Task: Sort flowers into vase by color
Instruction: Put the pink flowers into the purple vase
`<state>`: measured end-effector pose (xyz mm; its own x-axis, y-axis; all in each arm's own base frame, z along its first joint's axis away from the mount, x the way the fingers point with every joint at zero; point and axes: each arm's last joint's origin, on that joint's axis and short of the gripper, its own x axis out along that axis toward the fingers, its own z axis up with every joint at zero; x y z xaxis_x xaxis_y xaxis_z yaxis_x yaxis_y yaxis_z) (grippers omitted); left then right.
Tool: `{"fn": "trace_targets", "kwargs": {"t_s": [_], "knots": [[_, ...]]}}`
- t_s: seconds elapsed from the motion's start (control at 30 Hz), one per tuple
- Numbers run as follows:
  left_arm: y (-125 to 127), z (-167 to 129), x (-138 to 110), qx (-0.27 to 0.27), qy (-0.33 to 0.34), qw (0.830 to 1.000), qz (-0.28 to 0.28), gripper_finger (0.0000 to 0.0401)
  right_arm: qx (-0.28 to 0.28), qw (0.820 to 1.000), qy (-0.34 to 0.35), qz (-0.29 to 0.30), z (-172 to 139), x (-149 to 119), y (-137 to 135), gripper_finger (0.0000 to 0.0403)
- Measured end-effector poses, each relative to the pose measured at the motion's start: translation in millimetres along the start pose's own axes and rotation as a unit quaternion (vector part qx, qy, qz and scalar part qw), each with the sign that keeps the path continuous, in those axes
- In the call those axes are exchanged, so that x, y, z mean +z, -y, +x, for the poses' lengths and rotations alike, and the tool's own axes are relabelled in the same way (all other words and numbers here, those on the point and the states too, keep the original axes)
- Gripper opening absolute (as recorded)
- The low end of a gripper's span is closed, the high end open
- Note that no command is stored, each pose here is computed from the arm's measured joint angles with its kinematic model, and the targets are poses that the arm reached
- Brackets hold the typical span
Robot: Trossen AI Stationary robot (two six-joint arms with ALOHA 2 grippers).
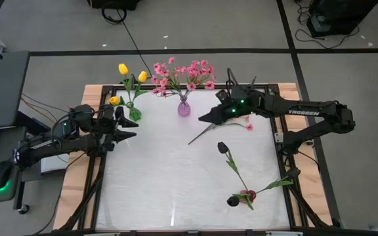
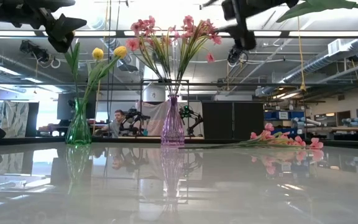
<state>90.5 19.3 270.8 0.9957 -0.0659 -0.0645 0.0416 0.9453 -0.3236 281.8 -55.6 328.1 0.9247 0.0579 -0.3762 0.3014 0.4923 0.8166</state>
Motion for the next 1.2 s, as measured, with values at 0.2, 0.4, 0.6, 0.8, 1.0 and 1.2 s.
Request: {"fn": "trace_targets", "kwargs": {"t_s": [0.2, 0.4, 0.6, 0.8, 1.0, 1.2], "knots": [[0.0, 0.0, 0.0, 0.0, 0.0, 1.0, 0.0, 0.0217, -0.14, 0.99, 0.019, 0.006, -3.9, -3.6, 22.2, 0.0254], [0.0, 0.0, 0.0, 0.0, 0.0, 1.0, 0.0, 0.0217, -0.27, 0.961, 0.054, 0.027, -10.9, -8.6, 38.8, 0.0254], [0.0, 0.0, 0.0, 0.0, 0.0, 1.0, 0.0, 0.0217, -0.337, 0.929, 0.107, 0.107, -13.5, -15.4, 54.1, 0.0254], [0.0, 0.0, 0.0, 0.0, 0.0, 1.0, 0.0, 0.0217, -0.35, 0.901, 0.142, 0.212, -7.2, -30.7, 80.2, 0.0254], [0.0, 0.0, 0.0, 0.0, 0.0, 1.0, 0.0, 0.0217, -0.325, 0.879, 0.189, 0.294, 0.8, -44.7, 105.4, 0.0254], [0.0, 0.0, 0.0, 0.0, 0.0, 1.0, 0.0, 0.0217, -0.302, 0.85, 0.234, 0.364, 4.1, -57.4, 127.4, 0.0252]]}}
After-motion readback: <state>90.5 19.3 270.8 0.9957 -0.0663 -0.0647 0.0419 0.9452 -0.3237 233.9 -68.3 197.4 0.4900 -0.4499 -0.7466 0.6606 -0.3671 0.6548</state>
